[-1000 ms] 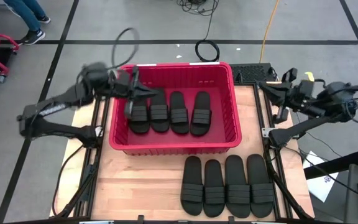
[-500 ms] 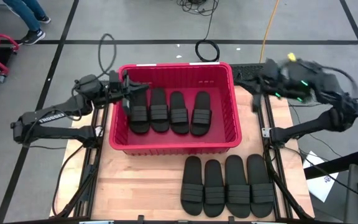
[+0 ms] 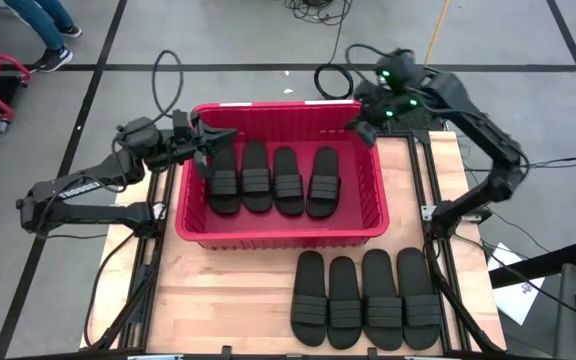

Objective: Pick and place slides into bin
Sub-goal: Put the slipper into the bin

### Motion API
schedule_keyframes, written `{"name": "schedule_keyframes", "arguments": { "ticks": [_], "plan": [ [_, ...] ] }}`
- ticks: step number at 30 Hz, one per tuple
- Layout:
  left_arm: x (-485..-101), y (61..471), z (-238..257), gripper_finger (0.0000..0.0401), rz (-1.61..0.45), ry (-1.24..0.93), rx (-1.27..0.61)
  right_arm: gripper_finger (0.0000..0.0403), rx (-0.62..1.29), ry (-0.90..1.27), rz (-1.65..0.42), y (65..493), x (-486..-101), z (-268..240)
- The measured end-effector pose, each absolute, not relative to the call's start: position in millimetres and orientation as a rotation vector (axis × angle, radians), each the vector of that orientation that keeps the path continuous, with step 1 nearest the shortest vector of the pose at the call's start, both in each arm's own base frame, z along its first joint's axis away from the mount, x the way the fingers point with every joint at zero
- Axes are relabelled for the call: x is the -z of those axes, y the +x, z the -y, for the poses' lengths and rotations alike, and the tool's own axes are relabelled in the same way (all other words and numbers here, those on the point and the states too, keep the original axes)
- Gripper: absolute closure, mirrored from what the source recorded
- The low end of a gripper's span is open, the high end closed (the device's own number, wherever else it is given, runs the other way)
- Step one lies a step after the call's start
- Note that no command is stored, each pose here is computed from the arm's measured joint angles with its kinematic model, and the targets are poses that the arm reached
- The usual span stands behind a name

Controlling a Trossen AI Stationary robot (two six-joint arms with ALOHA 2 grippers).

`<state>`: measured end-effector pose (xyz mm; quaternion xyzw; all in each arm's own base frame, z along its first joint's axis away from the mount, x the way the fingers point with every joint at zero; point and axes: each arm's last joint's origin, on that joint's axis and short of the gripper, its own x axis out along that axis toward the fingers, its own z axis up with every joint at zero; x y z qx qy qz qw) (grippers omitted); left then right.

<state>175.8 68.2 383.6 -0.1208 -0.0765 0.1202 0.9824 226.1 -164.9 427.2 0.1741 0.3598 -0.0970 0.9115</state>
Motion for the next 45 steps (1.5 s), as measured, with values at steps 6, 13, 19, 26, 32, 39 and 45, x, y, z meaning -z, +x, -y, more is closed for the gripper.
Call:
{"name": "schedule_keyframes", "arguments": {
  "ticks": [6, 13, 19, 26, 32, 39, 45],
  "plan": [
    [-370.7, 174.6, -72.2, 0.0398, 0.020, -0.287, -0.208, 0.0403, 0.143, 0.425, -0.845, 274.3, -381.1, 190.9],
    [-365.0, 170.5, -79.5, 0.0394, -0.042, -0.302, -0.169, 0.0403, 0.220, 0.470, -1.202, 293.4, -330.7, 189.6],
    [-365.1, 165.7, -87.3, 0.0400, -0.044, -0.294, -0.148, 0.0403, 0.207, 0.540, -1.395, 296.7, -312.9, 177.2],
    [-363.7, 160.9, -94.1, 0.0393, -0.057, -0.308, -0.131, 0.0403, 0.171, 0.642, -1.426, 308.8, -297.1, 174.7],
    [-360.7, 159.7, -95.0, 0.0398, -0.084, -0.338, -0.126, 0.0403, 0.243, 0.617, -1.557, 313.6, -279.4, 175.0],
    [-358.1, 159.5, -94.9, 0.0392, -0.108, -0.353, -0.128, 0.0403, 0.263, 0.575, -1.637, 307.2, -253.2, 173.8],
    [-358.2, 159.4, -94.8, 0.0396, -0.108, -0.343, -0.127, 0.0403, 0.275, 0.544, -1.712, 301.5, -224.2, 165.9]
  ]
}}
